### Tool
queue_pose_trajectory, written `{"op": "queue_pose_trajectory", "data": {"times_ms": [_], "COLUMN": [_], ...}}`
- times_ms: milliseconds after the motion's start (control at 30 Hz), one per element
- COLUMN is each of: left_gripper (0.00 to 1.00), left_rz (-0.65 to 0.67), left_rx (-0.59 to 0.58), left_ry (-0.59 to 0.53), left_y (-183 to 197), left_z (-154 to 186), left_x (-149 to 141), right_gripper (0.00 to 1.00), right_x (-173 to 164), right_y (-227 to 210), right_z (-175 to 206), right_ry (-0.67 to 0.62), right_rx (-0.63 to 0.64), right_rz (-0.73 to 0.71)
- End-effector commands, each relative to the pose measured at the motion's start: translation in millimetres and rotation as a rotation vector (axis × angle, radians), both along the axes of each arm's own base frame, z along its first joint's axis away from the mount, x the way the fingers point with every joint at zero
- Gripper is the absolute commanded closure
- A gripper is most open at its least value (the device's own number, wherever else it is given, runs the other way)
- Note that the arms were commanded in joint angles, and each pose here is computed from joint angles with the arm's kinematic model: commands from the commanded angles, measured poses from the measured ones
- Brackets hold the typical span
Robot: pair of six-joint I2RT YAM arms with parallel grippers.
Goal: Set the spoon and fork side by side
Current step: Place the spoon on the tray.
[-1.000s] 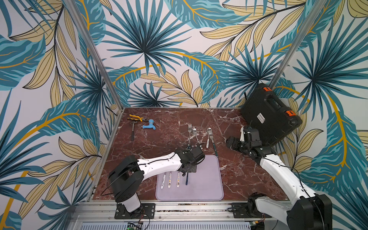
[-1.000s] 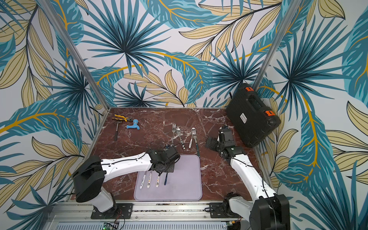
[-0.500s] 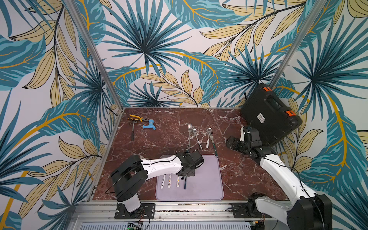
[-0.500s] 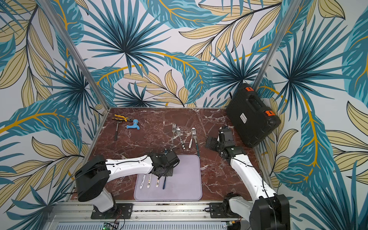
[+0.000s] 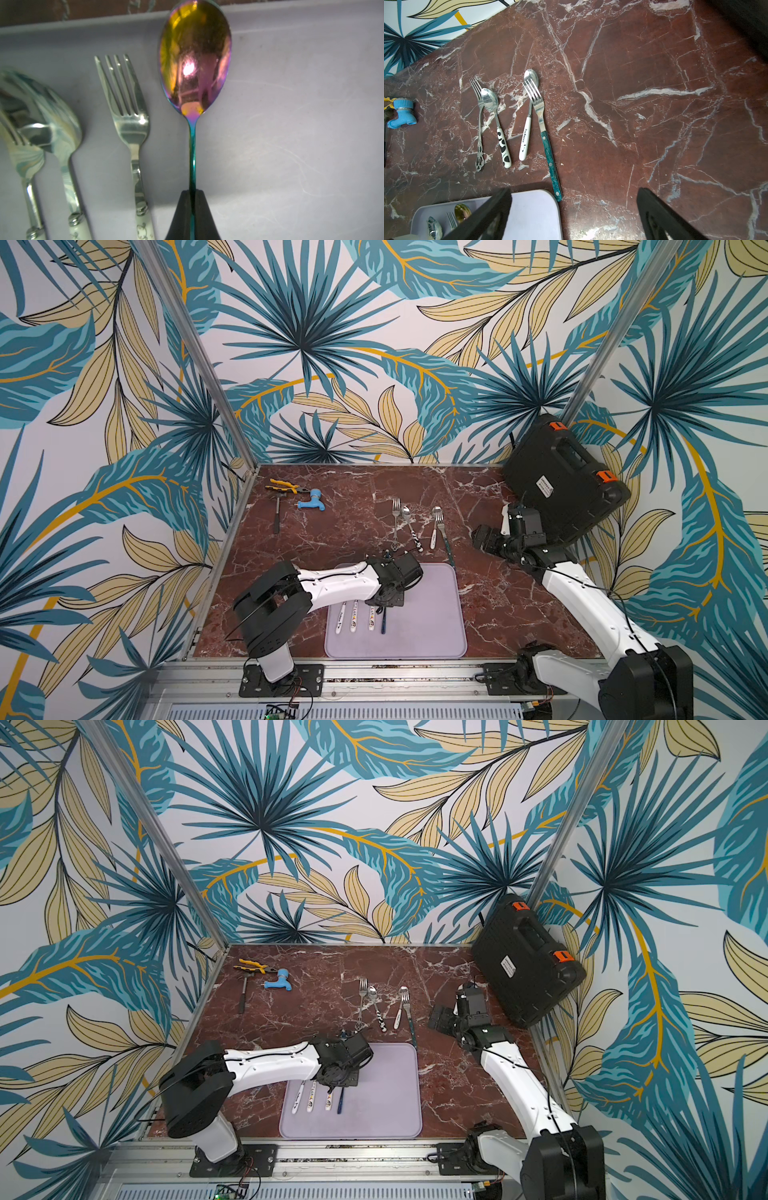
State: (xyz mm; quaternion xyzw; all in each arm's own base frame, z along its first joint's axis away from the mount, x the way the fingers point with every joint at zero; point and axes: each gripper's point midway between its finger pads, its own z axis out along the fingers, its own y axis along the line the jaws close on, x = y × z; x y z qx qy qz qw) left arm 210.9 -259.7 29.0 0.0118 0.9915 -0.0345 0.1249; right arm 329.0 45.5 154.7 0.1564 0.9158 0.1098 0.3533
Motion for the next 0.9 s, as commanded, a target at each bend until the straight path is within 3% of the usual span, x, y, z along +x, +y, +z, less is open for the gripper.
{"op": "queue_pose_trajectory", "data": {"times_ms": [0, 433, 867], "left_gripper": [1.0, 1.0, 0.83], "left_rz": [0.022, 0.049, 0.048], "left_rx": [0.044, 0.071, 0.064], "left_ry": [0.013, 0.023, 0.019], "left_y": [15.2, 22.7, 19.7], "left_z": [-8.6, -11.3, -9.8], "left_x": [-3.9, -4.8, -3.1], "right_gripper": [0.0, 0.0, 0.0], "right_x": [-0.8, -0.4, -1.0], "right_y": [1.1, 1.2, 1.1], "right_z": [-0.2, 0.7, 0.4], "right_ry": [0.006, 0.004, 0.005], "right_rx": [0.009, 0.009, 0.008], "right_rz": [-0.001, -0.001, 0.0]}}
